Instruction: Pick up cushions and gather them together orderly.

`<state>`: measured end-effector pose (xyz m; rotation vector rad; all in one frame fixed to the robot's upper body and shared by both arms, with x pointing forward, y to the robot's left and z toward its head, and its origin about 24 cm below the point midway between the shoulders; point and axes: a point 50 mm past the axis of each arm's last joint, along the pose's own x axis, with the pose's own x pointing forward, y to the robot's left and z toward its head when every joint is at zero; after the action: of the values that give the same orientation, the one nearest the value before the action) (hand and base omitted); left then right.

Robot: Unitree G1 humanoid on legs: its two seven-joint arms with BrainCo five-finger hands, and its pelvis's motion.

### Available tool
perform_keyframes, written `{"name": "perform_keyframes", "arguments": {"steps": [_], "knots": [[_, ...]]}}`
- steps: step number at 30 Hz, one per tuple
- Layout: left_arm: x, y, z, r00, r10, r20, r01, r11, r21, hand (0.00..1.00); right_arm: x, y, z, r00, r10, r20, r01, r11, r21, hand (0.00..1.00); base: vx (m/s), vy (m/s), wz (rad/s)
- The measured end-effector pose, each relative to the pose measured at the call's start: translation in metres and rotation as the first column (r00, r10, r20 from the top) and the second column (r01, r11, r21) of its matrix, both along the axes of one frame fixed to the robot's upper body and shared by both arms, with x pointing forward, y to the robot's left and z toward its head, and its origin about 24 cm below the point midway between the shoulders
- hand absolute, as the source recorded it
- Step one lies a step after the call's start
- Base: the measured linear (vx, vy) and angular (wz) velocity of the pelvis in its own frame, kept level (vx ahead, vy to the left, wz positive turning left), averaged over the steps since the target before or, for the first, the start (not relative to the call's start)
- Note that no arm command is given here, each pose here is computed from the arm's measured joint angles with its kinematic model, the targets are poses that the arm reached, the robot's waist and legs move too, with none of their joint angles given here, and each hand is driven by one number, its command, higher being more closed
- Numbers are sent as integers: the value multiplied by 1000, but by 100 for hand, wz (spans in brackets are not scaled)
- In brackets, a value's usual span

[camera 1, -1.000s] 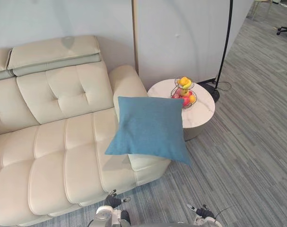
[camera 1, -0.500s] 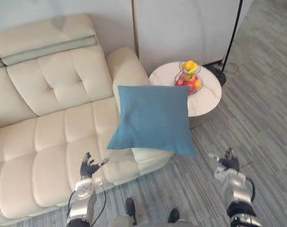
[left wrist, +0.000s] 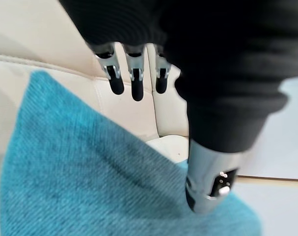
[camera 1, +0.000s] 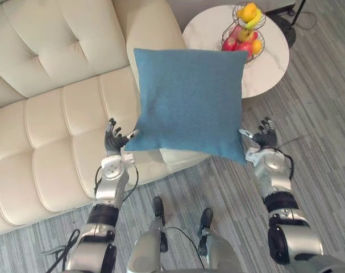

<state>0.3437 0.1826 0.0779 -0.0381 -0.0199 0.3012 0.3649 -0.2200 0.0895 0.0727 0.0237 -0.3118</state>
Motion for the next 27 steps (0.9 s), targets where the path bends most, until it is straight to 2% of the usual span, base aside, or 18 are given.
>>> {"name": "perform_keyframes", "arguments": {"steps": [4,5,6,18,23,27], "knots": [[13,-14,6,999,-49,-14,50,998,29,0,12,18,14,999,43,22,-43,999,-3,0,-12,6,-3],[15,-17,8,998,-57,-11,58,998,20,0,14,22,17,998,51,31,-51,999,-3,100,-39,13,-8],[17,-19,12,998,-67,-2,67,998,14,100,16,26,20,997,60,39,-60,998,-4,100,-40,8,-5],[23,-38,43,987,-120,104,120,993,9,100,11,35,33,989,86,118,-83,996,-29,100,-20,-5,0],[13,-52,50,970,-182,162,181,983,26,100,-7,36,15,988,103,114,-99,994,-41,100,12,-6,0],[-14,-56,31,964,-210,163,214,977,-8,100,-39,35,-15,992,102,77,-101,995,-11,100,45,-7,5]]}}
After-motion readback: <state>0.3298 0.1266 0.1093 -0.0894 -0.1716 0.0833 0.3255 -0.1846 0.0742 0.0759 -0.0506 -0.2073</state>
